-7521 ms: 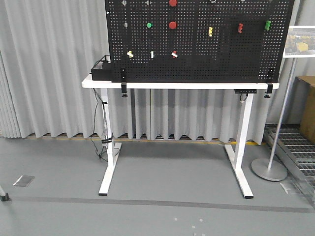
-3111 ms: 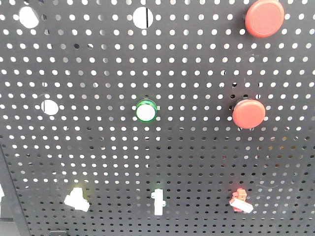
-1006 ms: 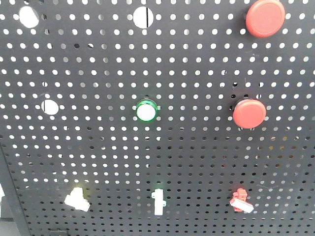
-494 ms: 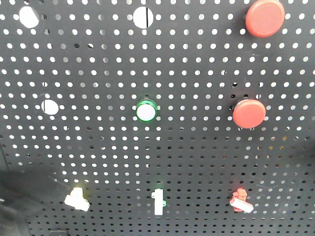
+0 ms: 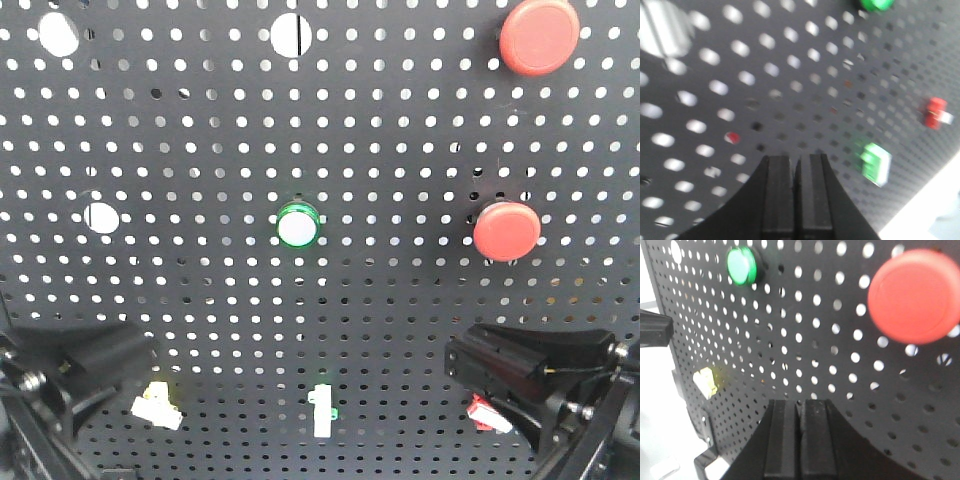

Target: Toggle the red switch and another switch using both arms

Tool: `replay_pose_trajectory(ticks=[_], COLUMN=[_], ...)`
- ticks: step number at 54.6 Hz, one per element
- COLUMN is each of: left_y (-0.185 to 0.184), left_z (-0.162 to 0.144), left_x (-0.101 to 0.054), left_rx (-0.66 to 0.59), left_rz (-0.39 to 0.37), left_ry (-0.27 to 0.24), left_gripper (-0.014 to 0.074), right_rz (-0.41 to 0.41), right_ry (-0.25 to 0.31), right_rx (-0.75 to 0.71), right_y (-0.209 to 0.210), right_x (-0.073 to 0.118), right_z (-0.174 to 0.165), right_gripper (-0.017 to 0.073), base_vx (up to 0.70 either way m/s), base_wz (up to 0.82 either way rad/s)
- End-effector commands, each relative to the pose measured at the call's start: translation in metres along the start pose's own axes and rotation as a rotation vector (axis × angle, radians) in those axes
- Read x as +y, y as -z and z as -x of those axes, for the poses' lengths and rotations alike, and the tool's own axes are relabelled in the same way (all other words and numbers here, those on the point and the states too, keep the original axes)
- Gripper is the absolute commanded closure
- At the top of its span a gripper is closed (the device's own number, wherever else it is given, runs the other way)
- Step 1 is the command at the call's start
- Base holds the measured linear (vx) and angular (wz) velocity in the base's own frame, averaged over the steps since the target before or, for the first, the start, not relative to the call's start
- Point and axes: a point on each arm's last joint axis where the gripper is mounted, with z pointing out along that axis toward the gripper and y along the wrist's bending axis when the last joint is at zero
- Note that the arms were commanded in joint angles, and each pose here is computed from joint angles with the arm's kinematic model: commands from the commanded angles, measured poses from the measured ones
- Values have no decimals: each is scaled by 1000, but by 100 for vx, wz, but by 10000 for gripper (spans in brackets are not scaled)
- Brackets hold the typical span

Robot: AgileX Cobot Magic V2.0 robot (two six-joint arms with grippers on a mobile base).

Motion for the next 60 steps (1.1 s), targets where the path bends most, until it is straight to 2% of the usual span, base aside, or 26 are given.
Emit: replay_pose_trajectory(ticks=[1, 10, 17, 23, 33, 41, 48, 55, 60], left_y=[1, 0, 0, 0, -8, -23, -30, -27, -21], left_z=[5, -16, -16, -14, -20, -32, -47, -68, -82], left_x=[7, 12, 14, 19, 20, 19, 17, 17, 16], left_rx=[-47, 11, 3, -22, 8, 79, 140, 183, 212], left_rz=[75, 109, 129, 178, 181, 161, 146, 172, 184], left_ry=[11, 29, 28, 27, 25, 32, 69, 129, 142], left_gripper=[591, 591, 591, 591, 591, 591, 591, 591, 591], right_rz=[-34, -34, -34, -33, -32, -31, -31, -31, -30], right_ry=[15, 15, 15, 15, 13, 13, 13, 13, 13], right_rx=[-109, -108, -108, -107, -105, -102, -102, -102, -100], right_y=[4, 4, 4, 4, 4, 3, 3, 3, 3], right_x=[-3, -3, -3, -3, -3, -3, -3, -3, -3], right_z=[18, 18, 18, 18, 17, 17, 17, 17, 17], right_gripper=[566, 566, 566, 566, 566, 566, 566, 566, 566], base_vx=[0, 0, 0, 0, 0, 0, 0, 0, 0], base_wz=[0, 0, 0, 0, 0, 0, 0, 0, 0])
